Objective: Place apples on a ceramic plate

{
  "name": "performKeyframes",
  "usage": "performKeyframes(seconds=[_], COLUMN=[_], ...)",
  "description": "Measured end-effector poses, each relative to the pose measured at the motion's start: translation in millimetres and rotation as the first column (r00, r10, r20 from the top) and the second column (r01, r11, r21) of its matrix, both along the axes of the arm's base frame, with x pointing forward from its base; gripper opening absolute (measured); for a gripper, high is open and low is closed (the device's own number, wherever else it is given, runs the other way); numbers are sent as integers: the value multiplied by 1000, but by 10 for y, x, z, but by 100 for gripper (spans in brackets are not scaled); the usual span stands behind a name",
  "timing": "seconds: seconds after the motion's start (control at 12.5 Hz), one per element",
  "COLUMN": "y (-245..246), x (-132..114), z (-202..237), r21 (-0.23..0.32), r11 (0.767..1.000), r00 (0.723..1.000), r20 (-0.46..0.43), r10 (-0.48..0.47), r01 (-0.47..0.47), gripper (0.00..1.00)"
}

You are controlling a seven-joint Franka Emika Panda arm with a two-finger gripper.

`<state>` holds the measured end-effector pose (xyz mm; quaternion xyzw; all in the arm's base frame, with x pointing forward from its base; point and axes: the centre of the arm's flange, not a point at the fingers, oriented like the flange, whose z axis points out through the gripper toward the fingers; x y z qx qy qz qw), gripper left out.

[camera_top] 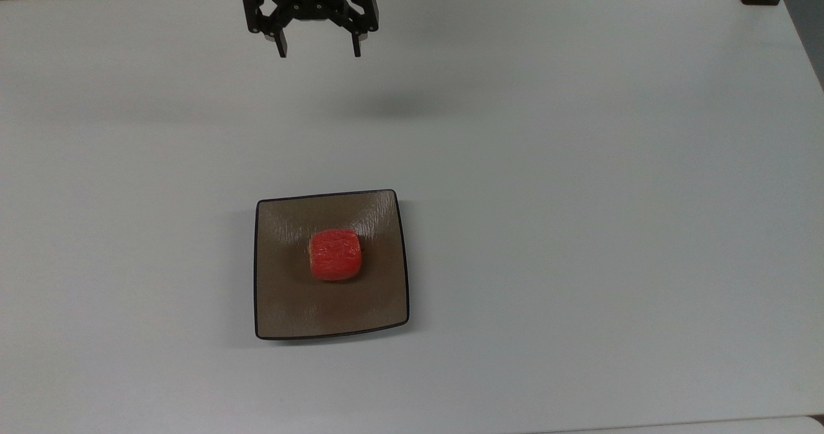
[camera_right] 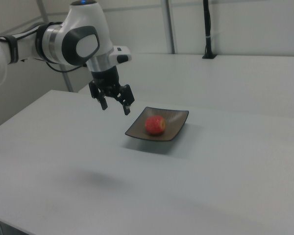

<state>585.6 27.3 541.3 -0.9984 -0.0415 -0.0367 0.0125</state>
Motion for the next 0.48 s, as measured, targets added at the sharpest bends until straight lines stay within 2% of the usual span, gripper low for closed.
performKeyframes(seconds=[0.48], y=[25], x=[-44], z=[-18], r21=[1], r11=[1000], r00=[1000], r20=[-6], r10=[4], r01=[-4], gripper=[100])
